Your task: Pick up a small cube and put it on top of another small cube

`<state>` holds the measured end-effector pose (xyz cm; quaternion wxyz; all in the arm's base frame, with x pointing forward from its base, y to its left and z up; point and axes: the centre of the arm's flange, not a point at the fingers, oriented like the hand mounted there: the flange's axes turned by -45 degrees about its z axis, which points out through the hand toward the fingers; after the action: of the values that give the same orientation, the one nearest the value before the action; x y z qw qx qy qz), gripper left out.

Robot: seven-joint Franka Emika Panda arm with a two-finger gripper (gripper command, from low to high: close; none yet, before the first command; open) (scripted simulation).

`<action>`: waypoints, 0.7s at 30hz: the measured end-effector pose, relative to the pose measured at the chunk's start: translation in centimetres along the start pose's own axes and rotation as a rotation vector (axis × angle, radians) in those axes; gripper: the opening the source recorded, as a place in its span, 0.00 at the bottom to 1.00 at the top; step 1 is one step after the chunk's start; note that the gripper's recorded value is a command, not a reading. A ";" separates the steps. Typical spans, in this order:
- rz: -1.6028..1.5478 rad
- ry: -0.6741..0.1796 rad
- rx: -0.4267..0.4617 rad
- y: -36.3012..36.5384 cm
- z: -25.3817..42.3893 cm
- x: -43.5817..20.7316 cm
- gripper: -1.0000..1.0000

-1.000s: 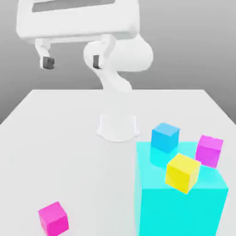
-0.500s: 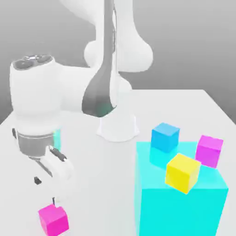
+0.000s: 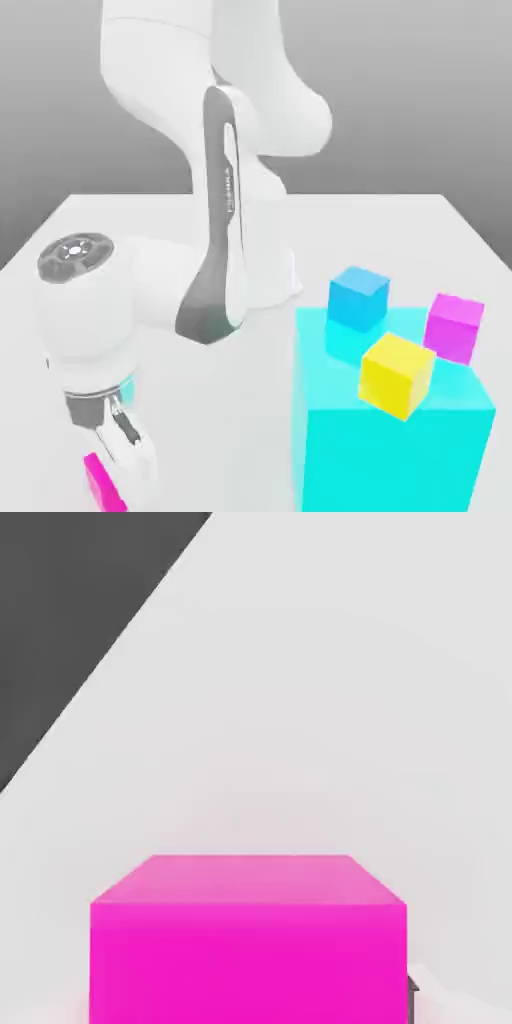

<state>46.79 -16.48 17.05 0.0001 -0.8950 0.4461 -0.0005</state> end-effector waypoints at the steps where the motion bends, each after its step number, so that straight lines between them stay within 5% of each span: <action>1: 0.000 0.000 0.000 0.0 -1.3 0.0 0.00; 11: -0.425 -0.011 0.019 -9.5 -15.4 -10.4 0.00; 21: -0.870 -0.006 0.008 -11.5 -27.7 -24.9 0.00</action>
<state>40.99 10.33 44.71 0.0048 -0.9996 0.0272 0.0004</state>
